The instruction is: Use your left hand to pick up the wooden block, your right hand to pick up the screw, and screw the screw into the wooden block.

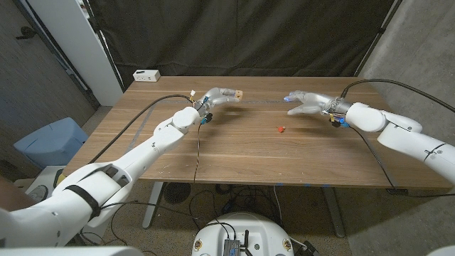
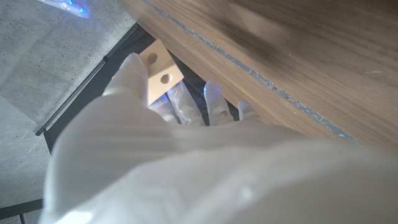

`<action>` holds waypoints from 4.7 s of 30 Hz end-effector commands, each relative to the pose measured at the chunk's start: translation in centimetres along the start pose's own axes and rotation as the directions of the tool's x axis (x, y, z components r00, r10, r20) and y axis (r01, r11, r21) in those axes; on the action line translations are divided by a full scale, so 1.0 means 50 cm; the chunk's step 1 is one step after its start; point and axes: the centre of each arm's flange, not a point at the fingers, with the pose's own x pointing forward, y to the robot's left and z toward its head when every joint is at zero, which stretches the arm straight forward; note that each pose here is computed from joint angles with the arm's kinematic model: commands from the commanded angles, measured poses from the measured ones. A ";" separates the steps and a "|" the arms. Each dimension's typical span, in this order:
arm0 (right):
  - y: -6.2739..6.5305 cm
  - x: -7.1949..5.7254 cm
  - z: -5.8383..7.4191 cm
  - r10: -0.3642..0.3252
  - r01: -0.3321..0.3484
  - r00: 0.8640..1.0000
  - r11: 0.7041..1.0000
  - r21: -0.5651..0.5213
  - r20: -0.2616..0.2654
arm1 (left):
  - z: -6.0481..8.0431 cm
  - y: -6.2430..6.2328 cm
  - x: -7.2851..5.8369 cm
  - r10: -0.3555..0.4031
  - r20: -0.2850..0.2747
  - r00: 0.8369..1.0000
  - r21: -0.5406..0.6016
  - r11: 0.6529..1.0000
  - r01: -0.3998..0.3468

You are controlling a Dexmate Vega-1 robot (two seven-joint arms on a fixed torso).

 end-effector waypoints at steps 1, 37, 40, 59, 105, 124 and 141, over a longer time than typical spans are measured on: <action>-0.016 0.007 -0.009 0.063 -0.060 0.998 0.989 -0.132 0.020 | 0.000 -0.003 0.006 -0.042 0.016 0.999 -0.035 0.998 0.043; -0.006 0.016 -0.032 0.149 -0.117 0.985 0.949 -0.293 0.089 | 0.009 -0.031 0.016 -0.128 0.009 0.992 -0.042 0.991 0.128; -0.006 0.020 -0.036 0.151 -0.116 0.983 0.948 -0.295 0.099 | 0.012 -0.035 0.016 -0.128 0.011 0.992 -0.045 0.991 0.128; 0.003 0.049 -0.034 0.199 -0.142 0.970 0.930 -0.338 0.139 | 0.012 -0.045 0.007 -0.140 0.006 0.990 -0.046 0.989 0.140; 0.035 0.093 -0.012 0.304 -0.233 0.948 0.859 -0.455 0.090 | -0.004 -0.053 0.010 -0.171 0.005 0.985 -0.053 0.984 0.171; 0.052 0.112 -0.009 0.321 -0.245 0.943 0.845 -0.476 0.084 | -0.015 -0.055 0.009 -0.179 -0.004 0.984 -0.066 0.982 0.178; 0.065 0.116 -0.012 0.318 -0.243 0.944 0.846 -0.475 0.085 | -0.017 -0.060 0.005 -0.184 -0.009 0.983 -0.069 0.981 0.183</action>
